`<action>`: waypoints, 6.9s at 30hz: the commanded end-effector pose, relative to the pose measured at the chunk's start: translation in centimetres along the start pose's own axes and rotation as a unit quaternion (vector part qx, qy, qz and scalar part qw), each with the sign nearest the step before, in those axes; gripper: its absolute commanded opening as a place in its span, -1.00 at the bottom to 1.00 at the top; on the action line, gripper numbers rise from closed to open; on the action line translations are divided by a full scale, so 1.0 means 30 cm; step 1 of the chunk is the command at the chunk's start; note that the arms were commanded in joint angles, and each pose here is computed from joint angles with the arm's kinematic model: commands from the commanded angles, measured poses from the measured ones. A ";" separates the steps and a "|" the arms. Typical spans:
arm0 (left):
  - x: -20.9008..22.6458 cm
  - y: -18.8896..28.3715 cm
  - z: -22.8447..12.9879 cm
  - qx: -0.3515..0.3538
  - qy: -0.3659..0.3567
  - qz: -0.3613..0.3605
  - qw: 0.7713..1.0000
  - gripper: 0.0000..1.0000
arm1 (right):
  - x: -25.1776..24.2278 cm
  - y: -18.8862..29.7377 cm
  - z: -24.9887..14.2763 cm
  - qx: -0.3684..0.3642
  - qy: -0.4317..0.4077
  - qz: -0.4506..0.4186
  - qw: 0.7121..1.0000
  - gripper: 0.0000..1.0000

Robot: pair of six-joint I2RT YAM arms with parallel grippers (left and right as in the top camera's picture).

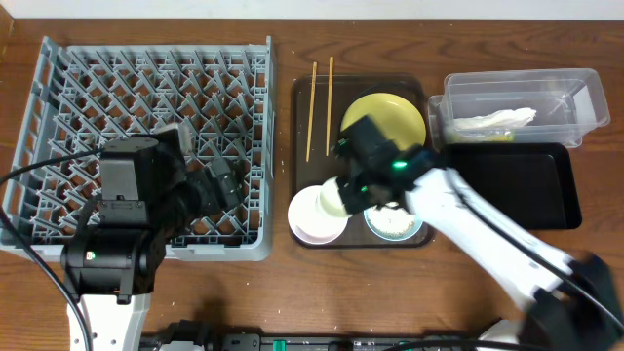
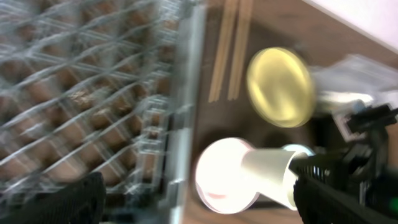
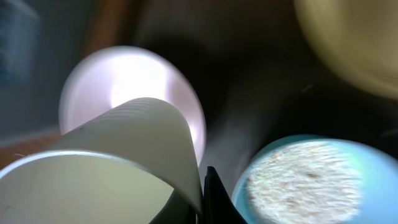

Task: Sort waste into correct bins and load items into the dishwasher
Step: 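Grasp the white cup on the tray with the right gripper and lift, then pass the white cup from the right gripper to the left gripper, then lower the white cup into the gray dish rack with the left gripper, then grasp the light-blue rice bowl with the right gripper and move over black tray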

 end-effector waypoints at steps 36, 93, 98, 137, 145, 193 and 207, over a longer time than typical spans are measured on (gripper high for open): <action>-0.284 0.085 0.095 0.021 -0.118 -0.566 0.815 0.50 | 0.114 0.536 0.144 -0.186 0.198 0.506 0.819 -0.98; 0.441 0.104 -0.053 0.012 0.317 0.323 0.892 0.42 | -0.151 0.360 0.072 -0.120 -0.036 0.164 0.978 0.42; 0.545 0.024 -0.036 0.043 0.342 0.328 0.880 0.42 | -0.133 0.350 0.067 -0.116 -0.028 0.159 0.980 0.43; 0.027 -0.010 0.031 0.077 -0.063 0.018 0.995 0.75 | -0.049 -0.084 -0.060 0.041 -0.147 -0.157 0.976 -0.10; 0.028 -0.009 0.015 0.094 -0.062 0.026 0.993 0.78 | -0.078 -0.257 -0.045 0.058 -0.167 -0.192 0.965 -0.67; 0.028 -0.010 0.018 0.091 -0.063 0.026 0.994 0.79 | -0.871 0.206 -0.048 -0.196 -0.268 0.412 0.848 -0.97; 0.027 -0.010 0.018 0.091 -0.062 0.026 0.994 0.79 | -0.973 0.230 -0.118 -0.216 -0.352 0.418 0.809 -0.98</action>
Point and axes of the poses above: each gripper's point midway between its finger pads, its own y axis back along the fingers, its own x axis along the line the jaws close on, z = x × y, the point moved 10 cm from there along y, back along the fingers, and after that the axes turned 12 degrees about -y, right-handed, at the moved point
